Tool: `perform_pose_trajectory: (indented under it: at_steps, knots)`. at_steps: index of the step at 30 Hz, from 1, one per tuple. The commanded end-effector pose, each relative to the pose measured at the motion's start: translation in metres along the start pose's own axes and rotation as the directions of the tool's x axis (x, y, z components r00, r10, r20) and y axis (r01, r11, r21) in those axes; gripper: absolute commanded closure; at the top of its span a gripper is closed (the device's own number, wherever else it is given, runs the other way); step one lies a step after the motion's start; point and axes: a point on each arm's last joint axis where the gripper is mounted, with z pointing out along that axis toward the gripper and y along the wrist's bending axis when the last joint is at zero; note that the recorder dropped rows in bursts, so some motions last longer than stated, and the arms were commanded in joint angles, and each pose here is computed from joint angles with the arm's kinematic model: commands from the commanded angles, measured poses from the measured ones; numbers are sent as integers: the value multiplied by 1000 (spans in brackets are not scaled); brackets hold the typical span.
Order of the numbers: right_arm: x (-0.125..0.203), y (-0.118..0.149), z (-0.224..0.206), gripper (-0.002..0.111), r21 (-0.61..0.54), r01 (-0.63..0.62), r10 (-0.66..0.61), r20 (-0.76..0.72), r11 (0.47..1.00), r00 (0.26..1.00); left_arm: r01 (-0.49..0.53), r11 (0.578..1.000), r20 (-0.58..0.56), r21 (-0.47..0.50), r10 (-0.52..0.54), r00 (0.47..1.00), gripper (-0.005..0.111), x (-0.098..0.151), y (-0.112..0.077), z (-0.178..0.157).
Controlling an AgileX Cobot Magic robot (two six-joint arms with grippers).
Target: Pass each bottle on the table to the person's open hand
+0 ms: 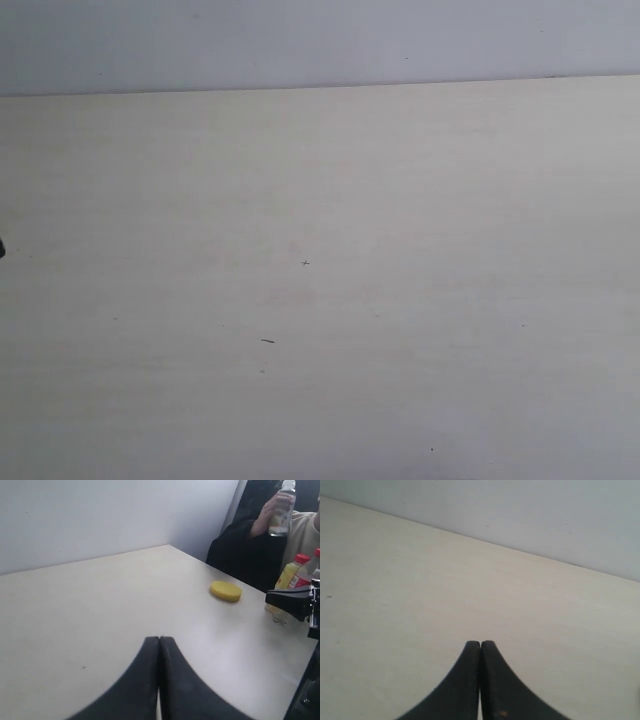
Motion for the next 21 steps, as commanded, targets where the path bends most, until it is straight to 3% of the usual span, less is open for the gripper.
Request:
perform_pose_trajectory:
  at_steps: [1, 7, 21]
  knots:
    - [1, 0, 0, 108, 7, 0, 0, 3, 1000, 1000, 4, 1000, 0, 15, -4, 1000, 107, 22, 6, -6]
    - [1, 0, 0, 108, 6, -1, 1, 3, 1000, 1000, -15, 993, 64, 117, 8, 998, 107, 36, 3, -11]
    - [1, 0, 0, 108, 7, 0, 0, 3, 1000, 1000, 4, 996, -12, 88, -3, 1000, 107, 60, 9, -6]
